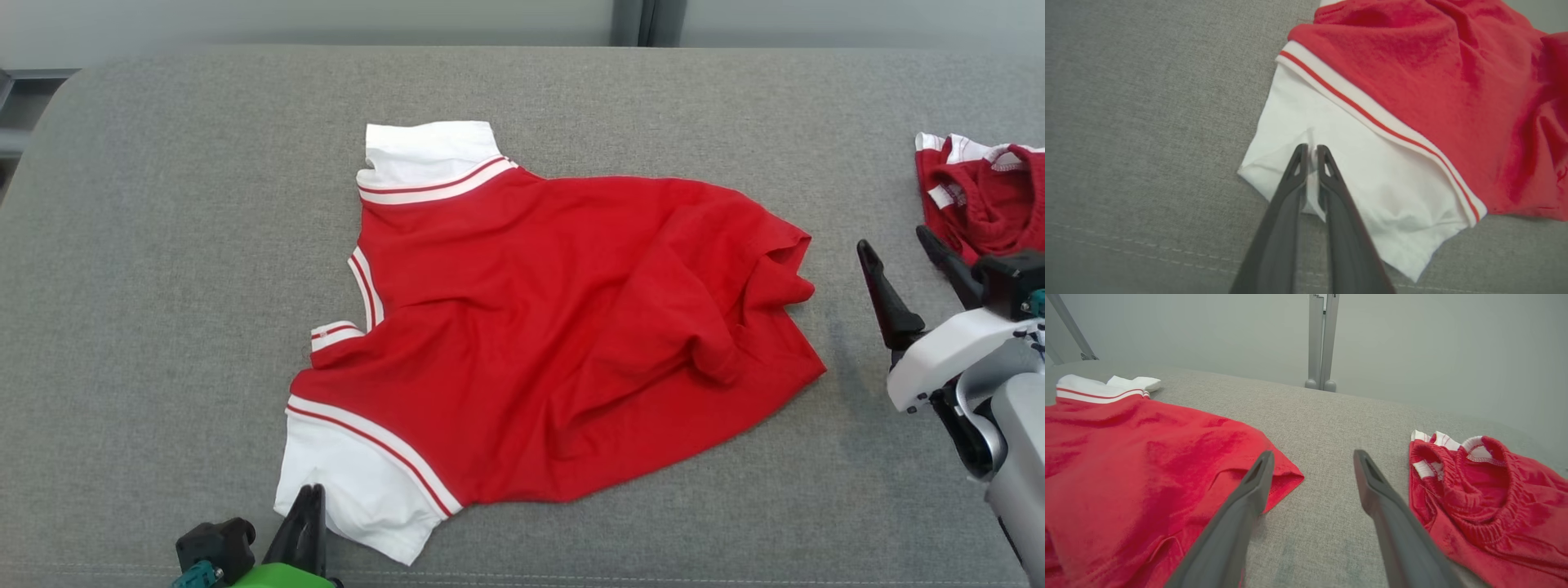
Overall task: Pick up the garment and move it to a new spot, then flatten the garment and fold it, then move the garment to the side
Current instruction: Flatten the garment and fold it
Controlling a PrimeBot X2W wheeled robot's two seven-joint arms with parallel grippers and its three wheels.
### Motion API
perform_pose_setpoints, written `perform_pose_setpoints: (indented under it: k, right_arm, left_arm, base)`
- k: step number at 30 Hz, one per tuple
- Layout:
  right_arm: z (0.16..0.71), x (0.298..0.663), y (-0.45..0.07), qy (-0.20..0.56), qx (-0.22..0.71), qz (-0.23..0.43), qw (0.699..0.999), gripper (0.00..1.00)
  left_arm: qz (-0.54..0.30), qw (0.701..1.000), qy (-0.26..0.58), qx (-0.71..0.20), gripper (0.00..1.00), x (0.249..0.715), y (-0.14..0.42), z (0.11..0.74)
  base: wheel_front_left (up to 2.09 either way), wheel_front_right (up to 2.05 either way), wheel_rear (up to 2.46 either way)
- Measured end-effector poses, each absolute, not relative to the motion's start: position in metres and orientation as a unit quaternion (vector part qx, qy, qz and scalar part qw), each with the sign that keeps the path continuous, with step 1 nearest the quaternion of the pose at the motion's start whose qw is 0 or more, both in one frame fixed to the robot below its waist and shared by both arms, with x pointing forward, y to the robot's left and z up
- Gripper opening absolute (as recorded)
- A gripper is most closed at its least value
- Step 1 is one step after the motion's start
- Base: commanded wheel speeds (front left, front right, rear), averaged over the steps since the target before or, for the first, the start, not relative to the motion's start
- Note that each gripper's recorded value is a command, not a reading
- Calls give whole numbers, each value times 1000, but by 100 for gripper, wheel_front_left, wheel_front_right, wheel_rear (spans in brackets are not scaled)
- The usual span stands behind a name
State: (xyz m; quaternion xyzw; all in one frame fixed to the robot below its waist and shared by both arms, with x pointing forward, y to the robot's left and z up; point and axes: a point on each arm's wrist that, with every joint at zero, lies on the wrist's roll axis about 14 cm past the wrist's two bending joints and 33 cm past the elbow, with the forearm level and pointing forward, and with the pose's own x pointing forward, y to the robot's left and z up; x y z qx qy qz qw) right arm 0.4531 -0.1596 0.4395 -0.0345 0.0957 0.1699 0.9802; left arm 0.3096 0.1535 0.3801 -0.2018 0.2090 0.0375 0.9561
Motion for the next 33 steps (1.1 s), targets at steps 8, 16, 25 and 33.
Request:
perform_pose_setpoints:
  k: [8,16,25,33]
  right_arm:
    - [441,432,-137,87,-24,205,975,100]
    - [423,394,-116,114,-14,243,963,100]
    - [393,352,-114,174,-4,254,952,100]
    - [406,354,-106,153,1,265,952,100]
  left_arm:
    - [47,959,194,-203,0,310,161,388]
    - [42,970,139,-194,0,326,168,416]
    - [21,984,19,-175,0,367,174,484]
    - [15,985,-65,-160,0,383,181,534]
  base:
    - [0,0,0]
    - [0,0,0]
    - [0,0,0]
    - [0,0,0]
